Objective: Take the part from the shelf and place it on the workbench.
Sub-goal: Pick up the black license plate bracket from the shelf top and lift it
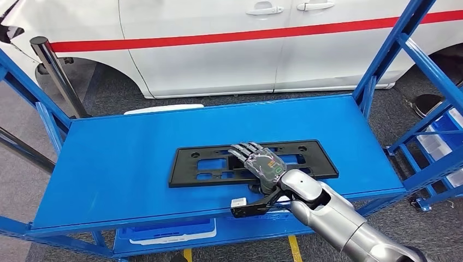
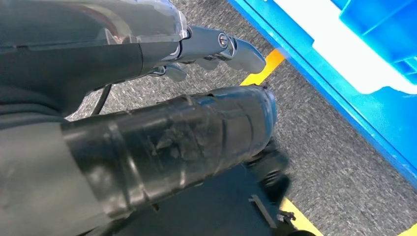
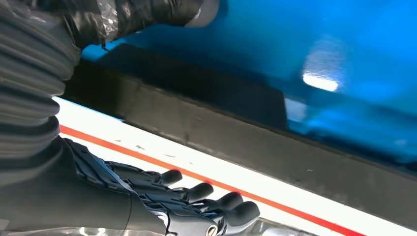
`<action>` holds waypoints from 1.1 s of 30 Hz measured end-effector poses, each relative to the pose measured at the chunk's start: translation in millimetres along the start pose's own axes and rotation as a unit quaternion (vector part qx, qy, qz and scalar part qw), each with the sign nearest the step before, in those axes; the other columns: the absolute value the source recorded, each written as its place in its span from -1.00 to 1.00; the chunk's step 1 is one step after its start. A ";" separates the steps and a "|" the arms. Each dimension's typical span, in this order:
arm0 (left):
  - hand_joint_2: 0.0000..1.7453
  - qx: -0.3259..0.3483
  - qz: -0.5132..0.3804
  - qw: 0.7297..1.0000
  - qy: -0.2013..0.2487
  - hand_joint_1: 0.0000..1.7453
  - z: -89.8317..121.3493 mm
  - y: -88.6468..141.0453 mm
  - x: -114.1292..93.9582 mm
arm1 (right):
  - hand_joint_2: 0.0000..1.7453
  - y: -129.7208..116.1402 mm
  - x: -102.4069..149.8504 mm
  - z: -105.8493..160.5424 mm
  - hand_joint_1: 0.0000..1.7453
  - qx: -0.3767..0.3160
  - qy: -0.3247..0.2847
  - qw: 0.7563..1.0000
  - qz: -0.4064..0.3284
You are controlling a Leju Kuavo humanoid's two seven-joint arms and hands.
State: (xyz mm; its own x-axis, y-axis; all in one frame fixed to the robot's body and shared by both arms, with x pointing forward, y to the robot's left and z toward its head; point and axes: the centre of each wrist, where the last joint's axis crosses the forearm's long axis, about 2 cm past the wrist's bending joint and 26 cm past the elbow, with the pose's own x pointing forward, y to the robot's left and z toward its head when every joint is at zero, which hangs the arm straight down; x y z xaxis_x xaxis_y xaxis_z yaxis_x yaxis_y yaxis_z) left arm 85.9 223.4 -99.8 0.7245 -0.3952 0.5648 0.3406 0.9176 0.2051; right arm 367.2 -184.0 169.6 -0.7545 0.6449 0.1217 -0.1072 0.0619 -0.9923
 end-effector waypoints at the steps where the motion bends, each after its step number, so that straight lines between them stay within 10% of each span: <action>1: -1.00 0.000 0.000 1.000 0.001 -1.00 0.5 -0.3 -1.0 | 1.00 1.9 -0.7 1.3 0.39 -0.001 0.002 1.000 0.001; 9: -1.00 0.000 0.000 1.000 0.002 -1.00 0.8 0.1 -2.1 | 1.00 9.2 -6.3 9.1 0.97 -0.007 0.018 1.000 -0.005; 33: -1.00 0.010 0.011 1.000 0.006 -1.00 2.9 -0.7 -6.3 | 1.00 3.5 1.1 50.7 1.00 -0.124 0.059 0.981 0.141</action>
State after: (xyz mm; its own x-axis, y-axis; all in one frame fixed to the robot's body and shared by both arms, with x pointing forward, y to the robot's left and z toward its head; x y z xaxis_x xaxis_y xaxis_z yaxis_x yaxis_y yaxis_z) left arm 79.3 225.4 -101.2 0.7392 -0.3750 0.5594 0.3123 0.9268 0.2087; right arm 333.2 -221.6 167.4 -0.6505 0.7451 -0.1469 0.2657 0.0421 -0.9631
